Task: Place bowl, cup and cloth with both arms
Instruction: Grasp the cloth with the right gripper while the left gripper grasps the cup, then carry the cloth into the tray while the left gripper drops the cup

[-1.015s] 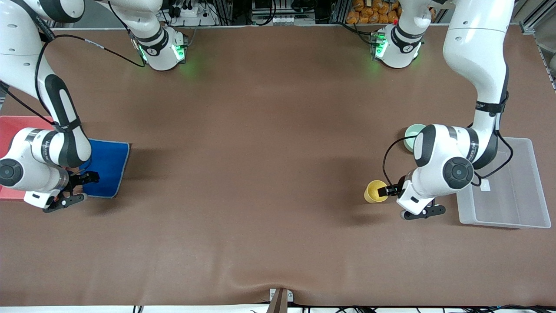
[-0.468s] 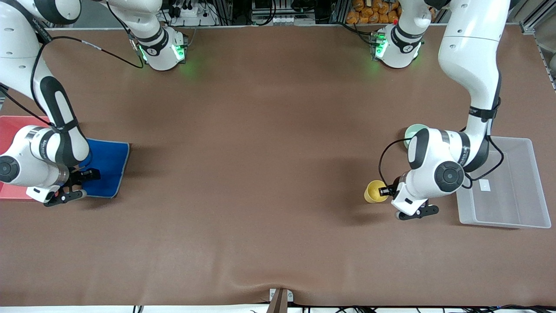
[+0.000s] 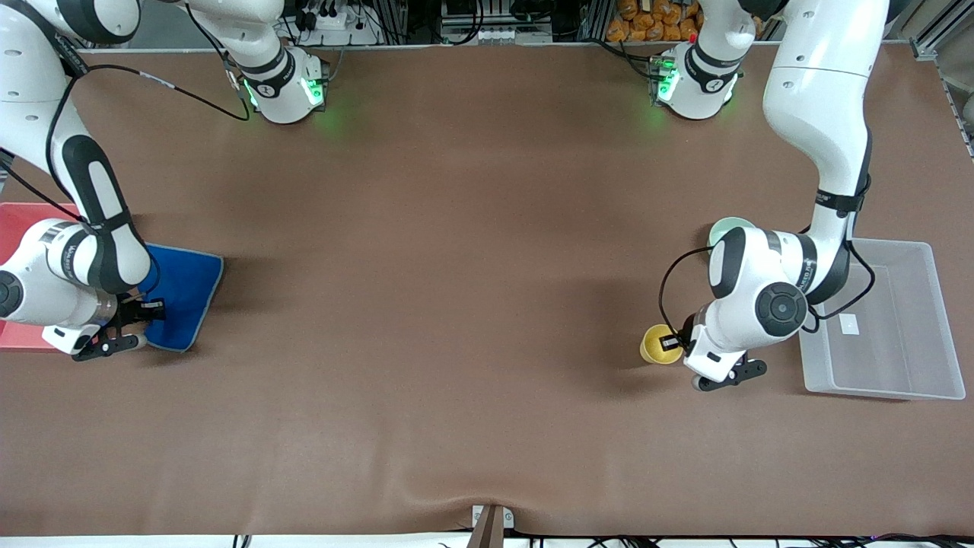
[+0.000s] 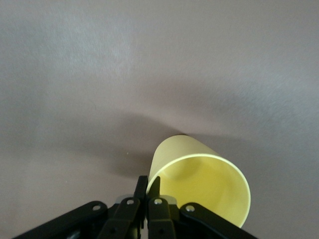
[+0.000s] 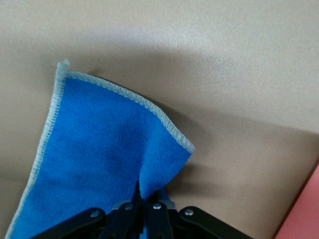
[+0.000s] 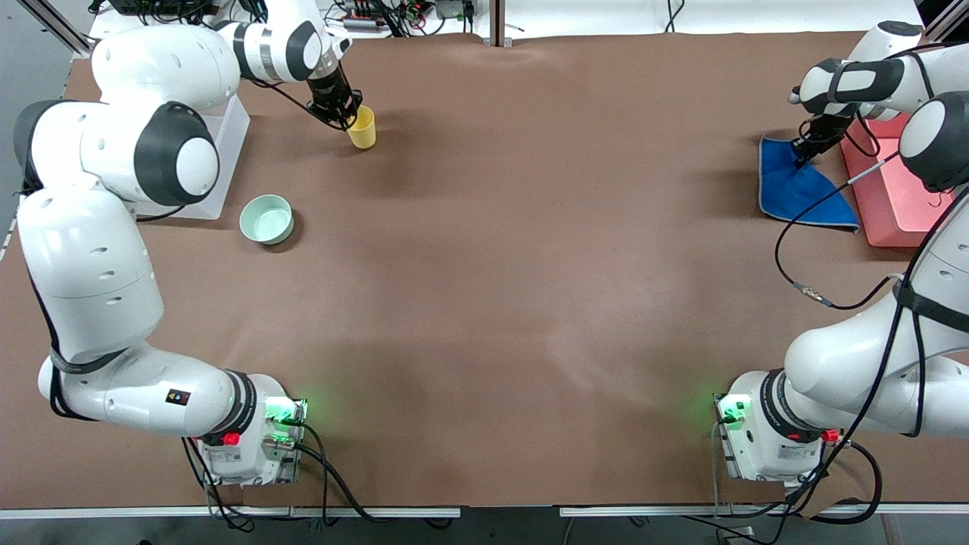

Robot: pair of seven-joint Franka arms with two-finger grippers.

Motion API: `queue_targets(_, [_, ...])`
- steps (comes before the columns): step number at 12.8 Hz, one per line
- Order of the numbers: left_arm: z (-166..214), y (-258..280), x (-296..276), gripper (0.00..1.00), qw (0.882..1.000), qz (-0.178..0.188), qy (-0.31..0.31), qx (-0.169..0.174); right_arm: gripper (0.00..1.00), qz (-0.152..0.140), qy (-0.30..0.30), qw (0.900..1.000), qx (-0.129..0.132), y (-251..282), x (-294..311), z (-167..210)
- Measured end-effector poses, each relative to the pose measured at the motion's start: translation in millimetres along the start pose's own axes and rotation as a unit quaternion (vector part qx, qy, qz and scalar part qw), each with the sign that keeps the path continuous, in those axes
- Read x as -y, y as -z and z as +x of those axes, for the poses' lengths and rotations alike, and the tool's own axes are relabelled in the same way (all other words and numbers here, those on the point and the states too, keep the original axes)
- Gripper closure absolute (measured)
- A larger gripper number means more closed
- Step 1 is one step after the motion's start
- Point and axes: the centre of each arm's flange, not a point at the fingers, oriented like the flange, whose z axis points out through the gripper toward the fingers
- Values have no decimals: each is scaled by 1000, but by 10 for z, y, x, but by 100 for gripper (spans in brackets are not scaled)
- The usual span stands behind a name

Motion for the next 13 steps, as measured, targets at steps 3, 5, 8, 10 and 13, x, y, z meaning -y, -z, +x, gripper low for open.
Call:
queue_targets(3, [168, 414, 226, 96, 1000, -8, 13, -17, 96, 6, 0, 1000, 5, 359, 12, 4])
queue_targets(5, [272, 780, 499, 96, 999, -12, 19, -23, 96, 10, -4, 1000, 12, 878, -3, -54])
queue_targets(8, [423, 1263, 1085, 96, 1000, -7, -8, -12, 96, 18, -10, 999, 27, 1729, -31, -173])
queue_targets(10, [554, 1477, 1755, 96, 999, -1, -44, -6, 96, 25, -13, 999, 40, 2101, -60, -235])
queue_targets(13, [675, 1501, 2612, 96, 995, 23, -98, -2, 96, 21, -1, 999, 37, 2397, -186, -306])
